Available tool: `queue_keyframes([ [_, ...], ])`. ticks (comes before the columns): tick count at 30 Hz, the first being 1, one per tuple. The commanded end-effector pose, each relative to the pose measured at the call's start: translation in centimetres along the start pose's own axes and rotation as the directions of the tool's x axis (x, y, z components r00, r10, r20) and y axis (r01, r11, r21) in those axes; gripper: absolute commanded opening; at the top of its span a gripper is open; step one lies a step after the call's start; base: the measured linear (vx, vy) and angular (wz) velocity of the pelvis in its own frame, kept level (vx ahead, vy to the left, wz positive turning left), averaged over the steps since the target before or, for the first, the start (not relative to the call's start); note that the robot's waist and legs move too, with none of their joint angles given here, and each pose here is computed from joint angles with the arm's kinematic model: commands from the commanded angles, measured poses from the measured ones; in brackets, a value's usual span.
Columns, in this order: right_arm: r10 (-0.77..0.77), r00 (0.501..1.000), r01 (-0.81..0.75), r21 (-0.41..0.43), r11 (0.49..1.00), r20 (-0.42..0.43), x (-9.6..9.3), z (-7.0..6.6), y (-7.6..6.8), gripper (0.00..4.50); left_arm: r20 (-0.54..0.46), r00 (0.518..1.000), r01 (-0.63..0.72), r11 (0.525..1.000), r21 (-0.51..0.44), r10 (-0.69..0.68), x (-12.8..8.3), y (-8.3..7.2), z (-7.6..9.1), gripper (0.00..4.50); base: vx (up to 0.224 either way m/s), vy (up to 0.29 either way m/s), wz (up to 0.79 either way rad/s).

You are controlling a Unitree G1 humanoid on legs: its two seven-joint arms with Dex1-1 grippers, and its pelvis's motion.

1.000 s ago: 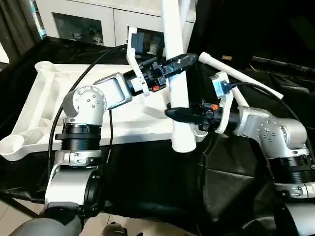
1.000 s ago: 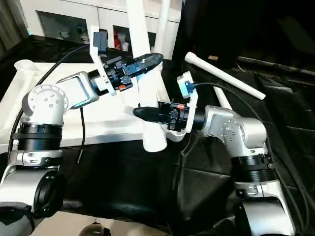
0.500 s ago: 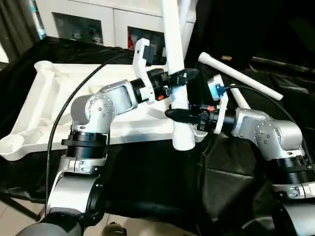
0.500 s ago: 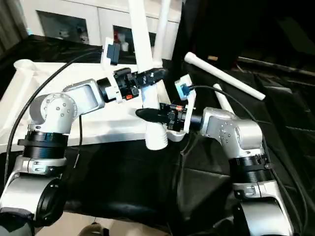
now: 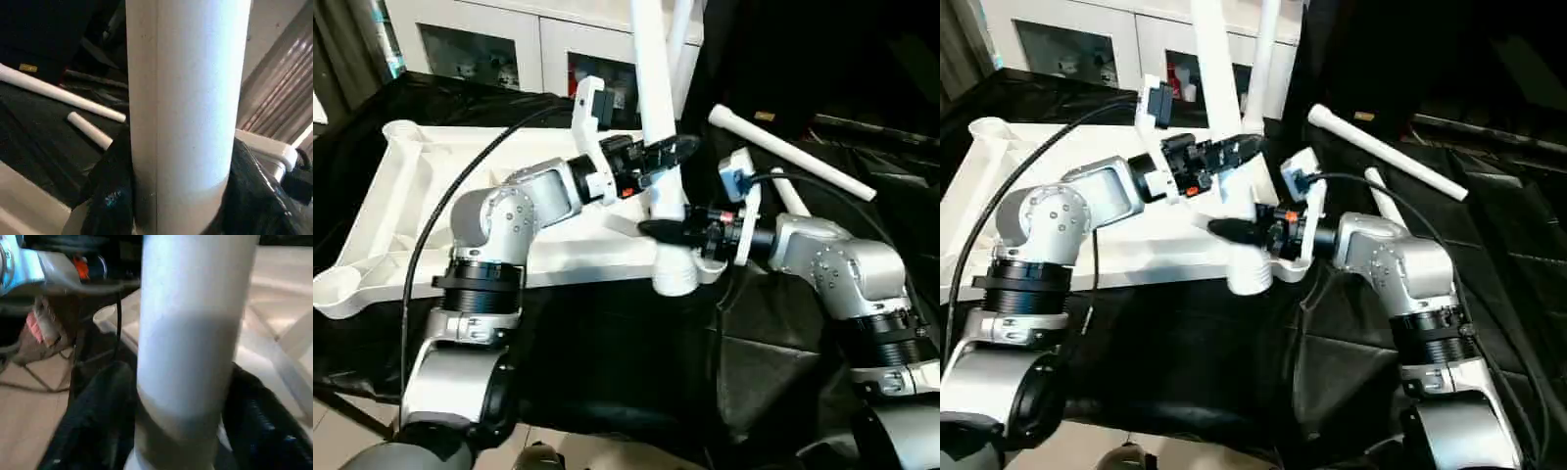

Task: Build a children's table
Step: Pick table leg

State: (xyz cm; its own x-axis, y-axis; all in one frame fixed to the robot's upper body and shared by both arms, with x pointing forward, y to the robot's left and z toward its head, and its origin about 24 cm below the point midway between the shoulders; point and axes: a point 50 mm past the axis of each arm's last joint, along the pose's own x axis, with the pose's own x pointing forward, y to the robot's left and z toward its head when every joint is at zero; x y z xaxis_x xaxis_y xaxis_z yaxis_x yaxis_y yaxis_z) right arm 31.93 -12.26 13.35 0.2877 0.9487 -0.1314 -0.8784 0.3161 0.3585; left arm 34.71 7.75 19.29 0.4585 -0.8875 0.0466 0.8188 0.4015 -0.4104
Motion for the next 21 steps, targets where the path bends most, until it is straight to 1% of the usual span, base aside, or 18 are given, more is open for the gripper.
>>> queue_keyframes([
  [1,0.004,1.000,-0.004,-0.006,1.000,-0.022,-0.5,0.3,0.0,3.06,-0.018,0.999,0.048,0.998,0.050,-0.047,0.5,-0.9,0.5,1.85,0.000,0.000,0.00],
  [7,0.022,0.999,-0.021,0.030,0.999,-0.048,-0.7,0.0,0.0,3.08,-0.033,0.997,0.071,0.995,0.071,-0.069,0.5,-0.9,0.6,1.85,0.000,0.000,0.00],
  [11,0.049,0.996,-0.045,0.056,0.997,-0.070,-0.5,-0.5,0.2,3.08,-0.046,0.994,0.105,0.992,0.071,-0.102,0.6,-1.2,0.5,1.85,0.000,0.000,0.00],
  [16,0.057,0.994,-0.051,0.057,0.997,-0.095,-0.4,-0.9,0.3,3.08,-0.060,0.991,0.127,0.989,0.081,-0.122,0.7,-1.6,0.3,1.85,0.000,0.000,0.00],
  [20,0.051,0.994,-0.045,0.057,0.997,-0.093,-0.2,-0.9,0.2,3.08,-0.070,0.989,0.140,0.986,0.086,-0.134,0.7,-1.6,0.2,1.85,0.000,0.000,0.00],
  [21,0.050,0.994,-0.045,0.057,0.997,-0.092,-0.2,-0.8,0.2,2.90,-0.071,0.988,0.141,0.986,0.086,-0.135,0.7,-1.6,0.2,1.84,0.000,0.000,0.00],
])
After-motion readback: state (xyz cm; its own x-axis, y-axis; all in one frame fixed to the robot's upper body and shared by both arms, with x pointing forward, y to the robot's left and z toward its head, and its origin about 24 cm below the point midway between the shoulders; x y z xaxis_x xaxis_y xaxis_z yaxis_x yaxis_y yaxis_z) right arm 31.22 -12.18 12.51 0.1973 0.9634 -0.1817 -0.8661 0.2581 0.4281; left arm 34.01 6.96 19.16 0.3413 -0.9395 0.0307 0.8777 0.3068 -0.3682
